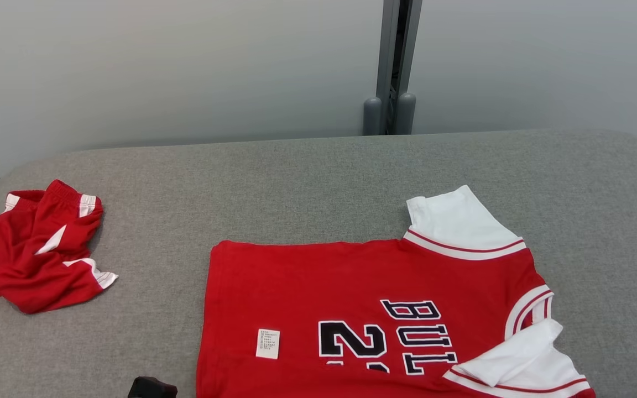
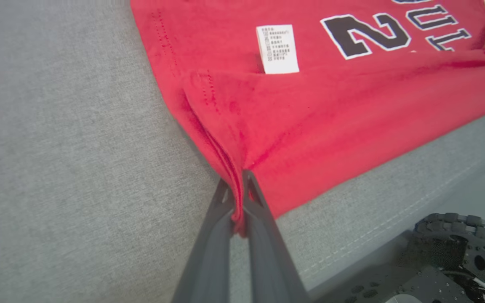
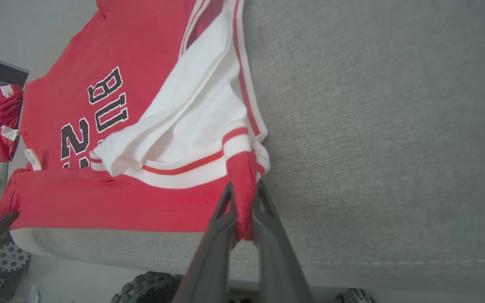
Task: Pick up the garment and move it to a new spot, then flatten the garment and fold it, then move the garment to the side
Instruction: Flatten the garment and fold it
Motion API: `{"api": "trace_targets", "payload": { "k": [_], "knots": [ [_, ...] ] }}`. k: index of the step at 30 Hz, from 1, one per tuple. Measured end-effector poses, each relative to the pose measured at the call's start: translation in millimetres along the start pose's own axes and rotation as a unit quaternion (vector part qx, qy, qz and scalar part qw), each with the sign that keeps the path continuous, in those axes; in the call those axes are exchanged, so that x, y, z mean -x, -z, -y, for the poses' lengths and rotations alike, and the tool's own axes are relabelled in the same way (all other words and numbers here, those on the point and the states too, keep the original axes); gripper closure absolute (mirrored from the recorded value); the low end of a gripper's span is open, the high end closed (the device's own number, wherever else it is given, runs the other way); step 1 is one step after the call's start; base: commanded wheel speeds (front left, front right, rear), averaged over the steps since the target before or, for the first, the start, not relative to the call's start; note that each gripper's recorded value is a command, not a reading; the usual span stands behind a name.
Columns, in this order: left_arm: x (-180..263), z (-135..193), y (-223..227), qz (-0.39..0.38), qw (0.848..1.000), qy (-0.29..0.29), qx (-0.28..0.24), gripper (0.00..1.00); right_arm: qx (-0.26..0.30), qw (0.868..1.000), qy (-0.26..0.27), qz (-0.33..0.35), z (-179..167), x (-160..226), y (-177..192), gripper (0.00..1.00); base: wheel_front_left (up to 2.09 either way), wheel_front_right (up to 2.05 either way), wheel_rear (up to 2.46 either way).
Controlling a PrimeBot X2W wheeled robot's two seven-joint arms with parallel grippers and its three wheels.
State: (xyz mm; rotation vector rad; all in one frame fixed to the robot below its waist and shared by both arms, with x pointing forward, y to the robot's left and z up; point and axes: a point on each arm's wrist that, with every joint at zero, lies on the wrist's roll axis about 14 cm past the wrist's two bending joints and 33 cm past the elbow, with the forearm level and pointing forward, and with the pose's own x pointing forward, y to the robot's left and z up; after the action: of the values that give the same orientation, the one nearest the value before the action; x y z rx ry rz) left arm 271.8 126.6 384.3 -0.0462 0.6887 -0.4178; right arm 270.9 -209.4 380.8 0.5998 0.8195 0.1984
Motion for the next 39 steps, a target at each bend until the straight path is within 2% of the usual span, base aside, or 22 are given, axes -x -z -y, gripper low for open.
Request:
{"api": "trace_targets", "payload": {
  "k": [1,2,4,5,10,15,19,22,29,31,34,37,39],
  "knots": [
    [0.2,0.0,-2.0,0.002,1.000,0.000,0.000,0.99,0.000,1.000,0.002,0.005,1.2,0.5,-2.3,0.52,0.00,0.00,0.00],
    [0.2,0.1,-3.4,0.003,1.000,0.000,0.000,0.62,-0.002,1.000,0.005,0.014,2.6,0.9,-6.4,0.00,0.00,0.00,0.00],
    [0.5,-4.2,-8.6,0.012,1.000,-0.011,0.002,0.09,-0.005,1.000,0.008,0.027,4.0,1.5,-13.2,0.00,0.00,0.00,0.00],
    [0.9,-6.6,-11.1,0.016,1.000,-0.016,0.005,0.00,-0.003,0.999,0.006,0.036,2.7,1.8,-18.1,0.00,0.00,0.00,0.00],
    [4.8,-19.6,-32.3,0.053,0.998,-0.040,0.008,0.00,0.016,0.996,0.002,0.087,-4.0,3.5,-44.5,0.00,0.00,0.00,0.00],
    [10.0,-28.9,-58.1,0.101,0.993,-0.058,0.018,0.00,0.043,0.983,-0.003,0.179,-15.3,9.8,-91.7,0.00,0.00,0.00,0.00],
    [13.6,-39.5,-88.0,0.160,0.984,-0.080,0.027,0.00,0.087,0.962,-0.011,0.260,-32.3,18.2,-130.0,0.00,0.00,0.00,0.00],
    [16.5,-48.3,-113.5,0.217,0.970,-0.103,0.031,0.00,0.118,0.942,-0.020,0.313,-48.0,23.1,-149.8,0.00,0.00,0.00,0.00],
    [18.3,-52.4,-158.1,0.337,0.930,-0.126,0.076,0.00,0.207,0.886,-0.031,0.414,-81.1,34.9,-177.4,0.00,0.00,0.00,0.00],
    [14.6,-47.6,-161.4,0.346,0.927,-0.119,0.079,0.00,0.231,0.873,-0.033,0.429,-89.8,35.7,-179.9,0.00,0.00,0.00,0.00],
    [13.0,-48.0,-167.3,0.360,0.921,-0.127,0.077,0.00,0.246,0.863,-0.035,0.441,-98.8,32.8,-176.9,0.00,0.00,0.00,0.00],
    [12.5,-46.7,-174.0,0.377,0.913,-0.135,0.075,0.00,0.249,0.861,-0.034,0.442,-103.8,26.6,-171.1,0.00,0.00,0.00,0.00],
    [5.9,-44.7,-164.8,0.364,0.919,-0.138,0.064,0.00,0.255,0.862,-0.031,0.437,-104.8,21.8,-166.2,0.00,0.00,0.00,0.00]
  ]
}}
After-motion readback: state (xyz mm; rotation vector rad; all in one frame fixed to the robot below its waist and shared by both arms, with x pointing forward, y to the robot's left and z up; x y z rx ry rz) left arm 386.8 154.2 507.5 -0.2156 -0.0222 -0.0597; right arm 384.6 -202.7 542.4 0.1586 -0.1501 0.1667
